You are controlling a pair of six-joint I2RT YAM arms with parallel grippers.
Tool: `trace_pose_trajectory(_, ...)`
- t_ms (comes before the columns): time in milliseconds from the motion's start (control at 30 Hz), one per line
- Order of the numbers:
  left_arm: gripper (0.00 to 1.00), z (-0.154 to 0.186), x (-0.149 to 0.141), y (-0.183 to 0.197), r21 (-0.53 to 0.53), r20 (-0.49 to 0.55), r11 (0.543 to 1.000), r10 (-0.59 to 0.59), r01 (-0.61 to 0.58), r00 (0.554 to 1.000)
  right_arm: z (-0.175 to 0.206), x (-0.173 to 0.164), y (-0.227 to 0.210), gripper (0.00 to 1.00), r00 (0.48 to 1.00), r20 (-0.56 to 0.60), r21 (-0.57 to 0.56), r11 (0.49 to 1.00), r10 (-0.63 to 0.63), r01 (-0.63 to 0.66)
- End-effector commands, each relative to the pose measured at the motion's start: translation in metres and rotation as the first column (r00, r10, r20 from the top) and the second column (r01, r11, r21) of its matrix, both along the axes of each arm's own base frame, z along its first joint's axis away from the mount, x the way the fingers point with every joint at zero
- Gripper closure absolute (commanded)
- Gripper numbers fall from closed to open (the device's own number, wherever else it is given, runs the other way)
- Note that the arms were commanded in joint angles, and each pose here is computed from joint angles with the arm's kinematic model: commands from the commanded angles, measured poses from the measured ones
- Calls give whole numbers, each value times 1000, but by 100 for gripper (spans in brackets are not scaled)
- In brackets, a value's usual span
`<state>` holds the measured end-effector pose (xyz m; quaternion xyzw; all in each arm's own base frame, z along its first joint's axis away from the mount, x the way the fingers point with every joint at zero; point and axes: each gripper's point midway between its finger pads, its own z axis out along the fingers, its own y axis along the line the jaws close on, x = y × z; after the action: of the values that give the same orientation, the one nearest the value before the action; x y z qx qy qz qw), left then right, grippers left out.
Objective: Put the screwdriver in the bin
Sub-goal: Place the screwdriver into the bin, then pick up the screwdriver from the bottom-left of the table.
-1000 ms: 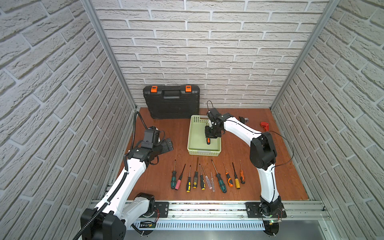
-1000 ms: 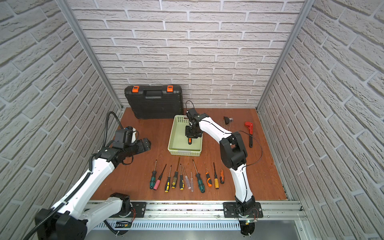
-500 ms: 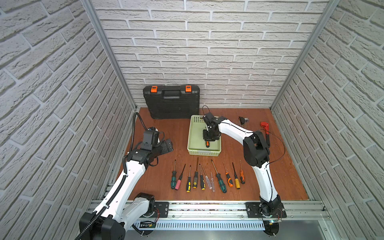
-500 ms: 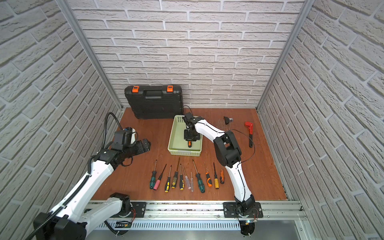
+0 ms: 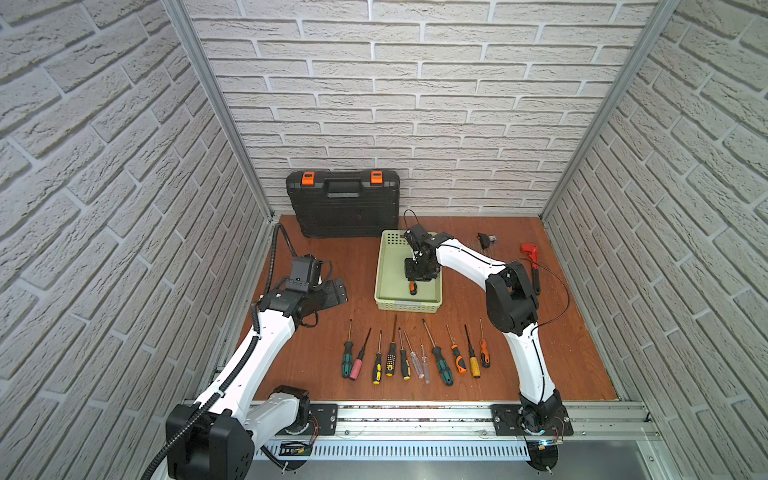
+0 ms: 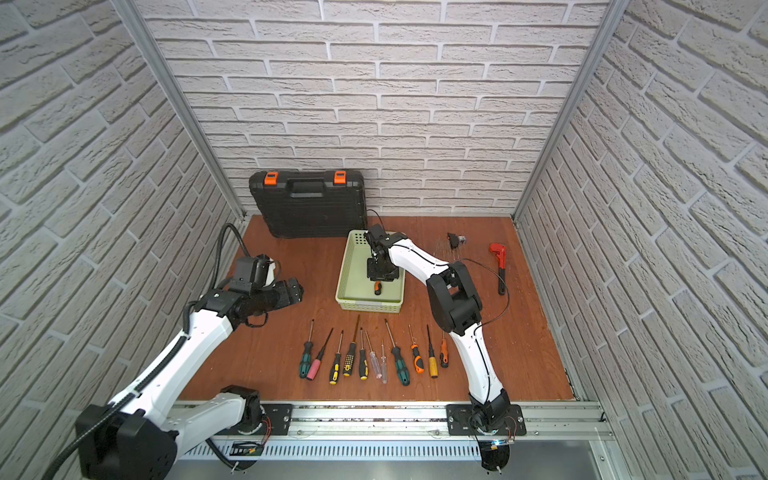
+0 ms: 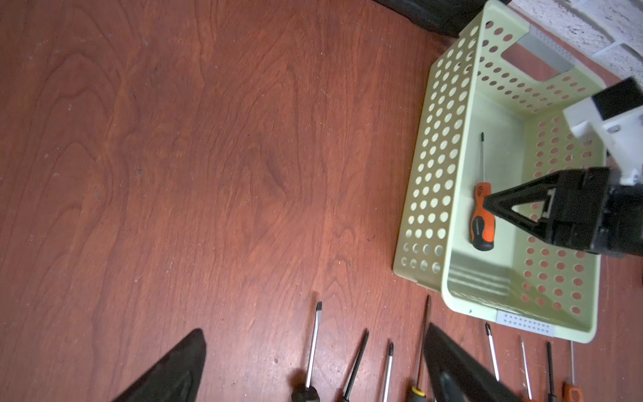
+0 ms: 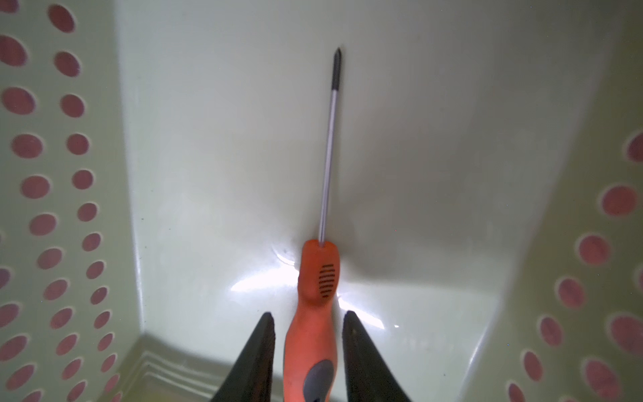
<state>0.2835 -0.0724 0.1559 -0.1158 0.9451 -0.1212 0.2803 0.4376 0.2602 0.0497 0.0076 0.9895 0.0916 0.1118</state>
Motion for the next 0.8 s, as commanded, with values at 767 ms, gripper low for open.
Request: trace_pose_trajectory(767, 29, -77, -100, -42, 149, -495, 971, -88, 185, 865, 167, -25, 39, 64, 899, 420, 313, 911, 121, -269)
